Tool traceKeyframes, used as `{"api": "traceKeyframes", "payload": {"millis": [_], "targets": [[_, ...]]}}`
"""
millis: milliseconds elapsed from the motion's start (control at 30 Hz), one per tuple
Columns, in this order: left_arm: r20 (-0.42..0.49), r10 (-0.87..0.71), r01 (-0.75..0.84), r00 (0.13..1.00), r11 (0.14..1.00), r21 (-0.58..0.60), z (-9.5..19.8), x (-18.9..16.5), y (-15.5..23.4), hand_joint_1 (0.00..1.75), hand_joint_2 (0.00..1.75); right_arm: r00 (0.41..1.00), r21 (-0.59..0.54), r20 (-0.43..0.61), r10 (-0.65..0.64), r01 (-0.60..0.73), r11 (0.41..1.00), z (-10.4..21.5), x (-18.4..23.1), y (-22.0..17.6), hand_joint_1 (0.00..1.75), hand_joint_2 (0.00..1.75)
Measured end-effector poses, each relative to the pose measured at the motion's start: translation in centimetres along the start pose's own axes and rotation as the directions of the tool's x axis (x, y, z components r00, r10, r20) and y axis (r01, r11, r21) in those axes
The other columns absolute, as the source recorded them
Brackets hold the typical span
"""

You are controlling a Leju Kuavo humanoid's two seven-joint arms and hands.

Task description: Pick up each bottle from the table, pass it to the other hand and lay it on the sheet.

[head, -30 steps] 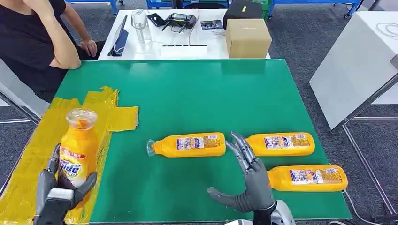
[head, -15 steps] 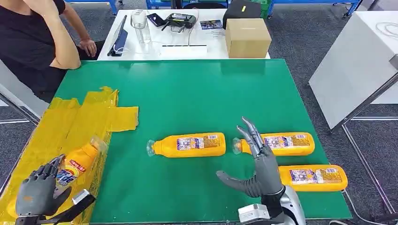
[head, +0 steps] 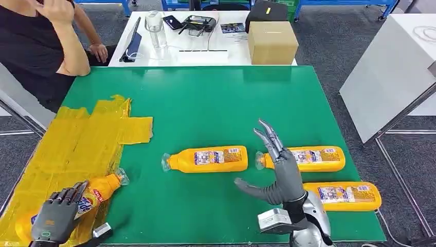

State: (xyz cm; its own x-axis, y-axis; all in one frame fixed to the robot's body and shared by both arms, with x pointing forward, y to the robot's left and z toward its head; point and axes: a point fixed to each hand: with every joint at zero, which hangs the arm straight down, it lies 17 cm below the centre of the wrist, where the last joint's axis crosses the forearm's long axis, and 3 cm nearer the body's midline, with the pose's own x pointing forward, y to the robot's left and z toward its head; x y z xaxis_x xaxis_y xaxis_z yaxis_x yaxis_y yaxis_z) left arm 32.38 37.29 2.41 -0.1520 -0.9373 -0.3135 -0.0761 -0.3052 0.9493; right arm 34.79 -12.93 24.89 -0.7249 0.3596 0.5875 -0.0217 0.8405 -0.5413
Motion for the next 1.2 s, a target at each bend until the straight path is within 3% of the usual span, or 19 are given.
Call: {"api": "traceKeyframes", "payload": {"millis": [233, 267, 300, 400, 533, 1100, 1133, 1200], "targets": [[0.134, -0.091, 0.085, 0.987, 0.995, 0.050, -0.5, 4.2, 1.4, 1.75, 1.75, 1.000, 0.018, -0.008, -0.004, 0.004, 1.000, 0.2, -0.4, 0.6, 0.00, 1.75], [0.163, -0.106, 0.099, 0.981, 0.994, 0.053, -0.5, 4.8, 1.4, 0.56, 1.75, 1.000, 0.021, -0.010, -0.005, 0.005, 1.000, 0.2, -0.4, 0.7, 0.00, 1.75], [0.204, -0.115, 0.105, 0.972, 0.993, 0.058, -0.4, 6.0, 1.5, 0.00, 1.75, 1.000, 0.024, -0.012, -0.006, 0.006, 1.000, 0.2, -0.5, 0.8, 0.00, 1.75], [0.296, -0.140, 0.129, 0.945, 0.990, 0.057, 0.3, 8.4, 1.1, 0.00, 1.75, 1.000, 0.033, -0.015, -0.010, 0.011, 0.999, 0.4, -0.5, 1.2, 0.00, 1.75], [0.341, -0.169, 0.152, 0.925, 0.985, 0.076, 0.1, 9.1, 1.2, 0.00, 1.75, 1.000, 0.039, -0.018, -0.012, 0.013, 0.999, 0.5, -0.6, 1.5, 0.00, 1.75], [0.412, -0.187, 0.187, 0.892, 0.982, 0.040, -0.9, 8.2, 0.5, 0.00, 1.75, 0.999, 0.060, -0.044, 0.002, 0.001, 0.998, 1.5, -1.0, 2.0, 0.00, 1.75], [0.406, -0.179, 0.181, 0.896, 0.983, 0.034, -1.3, 7.9, 0.4, 0.00, 0.00, 0.999, 0.061, -0.045, 0.002, 0.001, 0.998, 1.6, -1.0, 2.1, 0.00, 1.75], [0.387, -0.161, 0.160, 0.908, 0.987, 0.034, -2.2, 7.5, 0.6, 0.00, 0.00, 0.999, 0.064, -0.049, 0.006, -0.003, 0.998, 1.8, -1.1, 2.2, 0.00, 1.75]]}}
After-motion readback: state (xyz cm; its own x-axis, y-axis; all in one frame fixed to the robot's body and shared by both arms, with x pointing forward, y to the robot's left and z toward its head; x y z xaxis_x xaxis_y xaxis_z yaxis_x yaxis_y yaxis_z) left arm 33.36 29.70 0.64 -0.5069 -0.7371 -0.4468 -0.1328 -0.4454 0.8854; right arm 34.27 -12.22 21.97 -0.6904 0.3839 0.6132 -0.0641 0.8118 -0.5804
